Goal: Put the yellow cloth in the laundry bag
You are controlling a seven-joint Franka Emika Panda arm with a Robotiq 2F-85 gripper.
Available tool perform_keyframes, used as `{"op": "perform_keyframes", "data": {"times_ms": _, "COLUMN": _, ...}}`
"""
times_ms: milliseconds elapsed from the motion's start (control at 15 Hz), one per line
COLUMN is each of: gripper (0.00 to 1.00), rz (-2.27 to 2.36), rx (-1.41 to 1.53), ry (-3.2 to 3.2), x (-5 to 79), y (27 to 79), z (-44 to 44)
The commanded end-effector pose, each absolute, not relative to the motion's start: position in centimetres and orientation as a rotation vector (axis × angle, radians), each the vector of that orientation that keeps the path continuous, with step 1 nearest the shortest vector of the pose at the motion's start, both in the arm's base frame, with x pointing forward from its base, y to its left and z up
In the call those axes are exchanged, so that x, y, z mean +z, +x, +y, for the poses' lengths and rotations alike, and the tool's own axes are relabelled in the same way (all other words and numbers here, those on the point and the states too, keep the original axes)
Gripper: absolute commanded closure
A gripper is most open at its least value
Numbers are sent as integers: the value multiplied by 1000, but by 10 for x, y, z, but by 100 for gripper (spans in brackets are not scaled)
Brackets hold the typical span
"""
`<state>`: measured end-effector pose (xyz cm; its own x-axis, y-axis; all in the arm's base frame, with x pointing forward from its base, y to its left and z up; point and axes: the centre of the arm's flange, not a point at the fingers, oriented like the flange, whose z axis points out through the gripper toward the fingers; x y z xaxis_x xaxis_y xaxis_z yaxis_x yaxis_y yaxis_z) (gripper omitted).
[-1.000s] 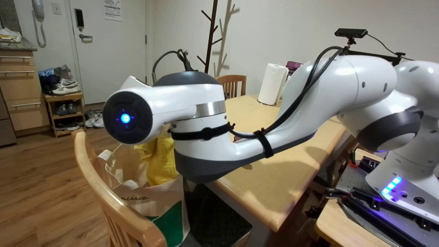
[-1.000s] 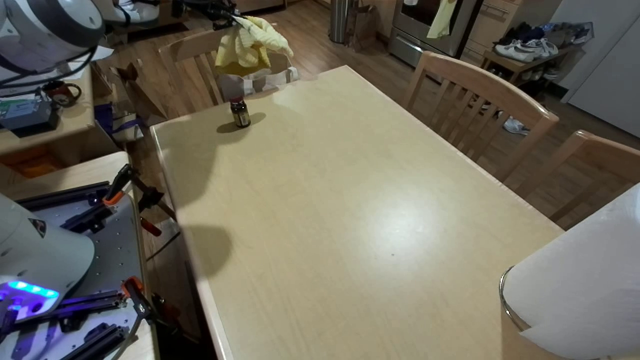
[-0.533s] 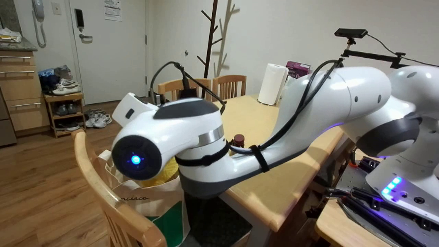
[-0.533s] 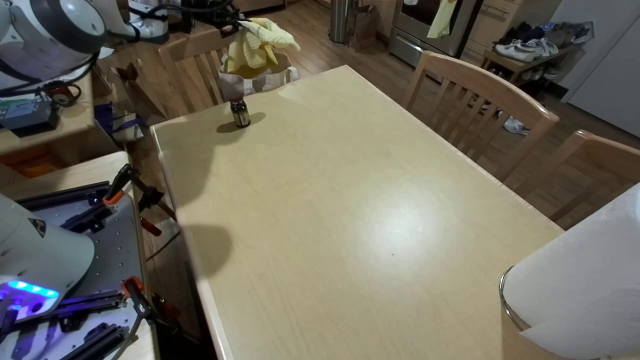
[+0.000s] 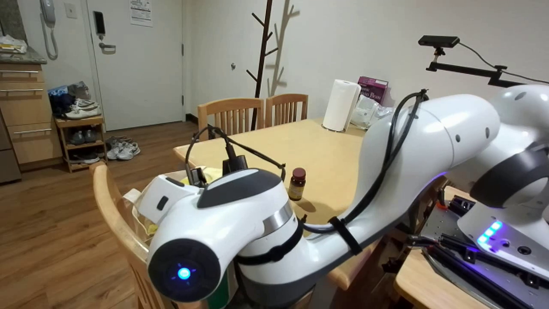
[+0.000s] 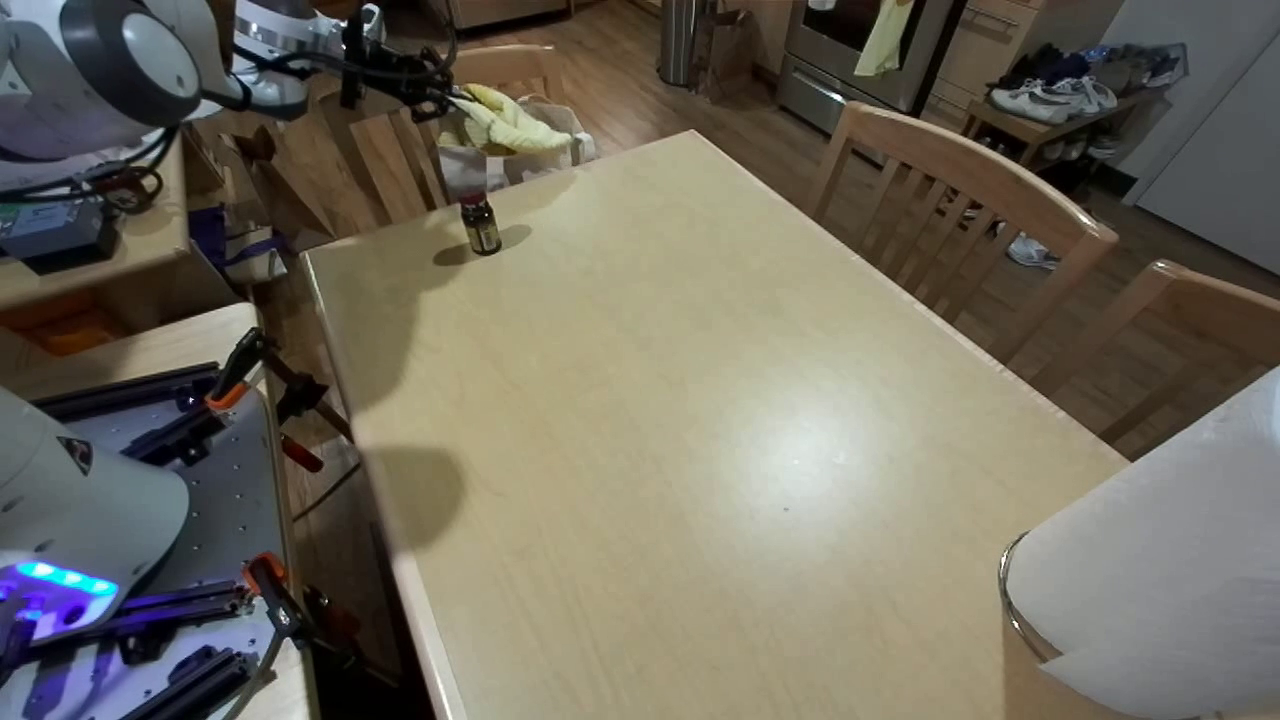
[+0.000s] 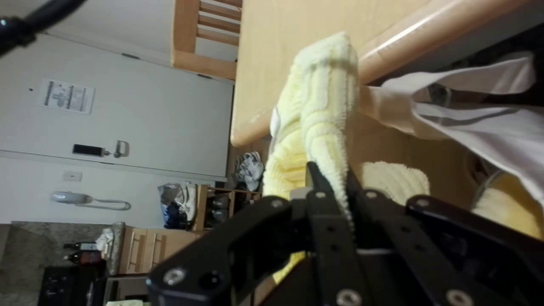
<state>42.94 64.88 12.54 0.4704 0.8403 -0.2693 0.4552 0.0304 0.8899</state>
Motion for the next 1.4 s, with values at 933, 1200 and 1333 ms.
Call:
{"op": "perform_keyframes", "data": {"times_ms": 933, "gripper": 39, "rz": 1156, "rx": 392, "ry": 1636, "x": 154, "y": 428, "z": 653}}
{"op": "perform_keyframes", "data": {"times_ms": 1200, "gripper": 15, "rz": 1240, "rx": 424, "ry": 1672, "x": 204, "y": 424, "z": 660}}
{"op": "perform_keyframes", "data": {"times_ms": 1333, "gripper": 2, "rz": 1334, "rx": 422, "ry": 1714, "x": 230, "y": 418, "z": 661}}
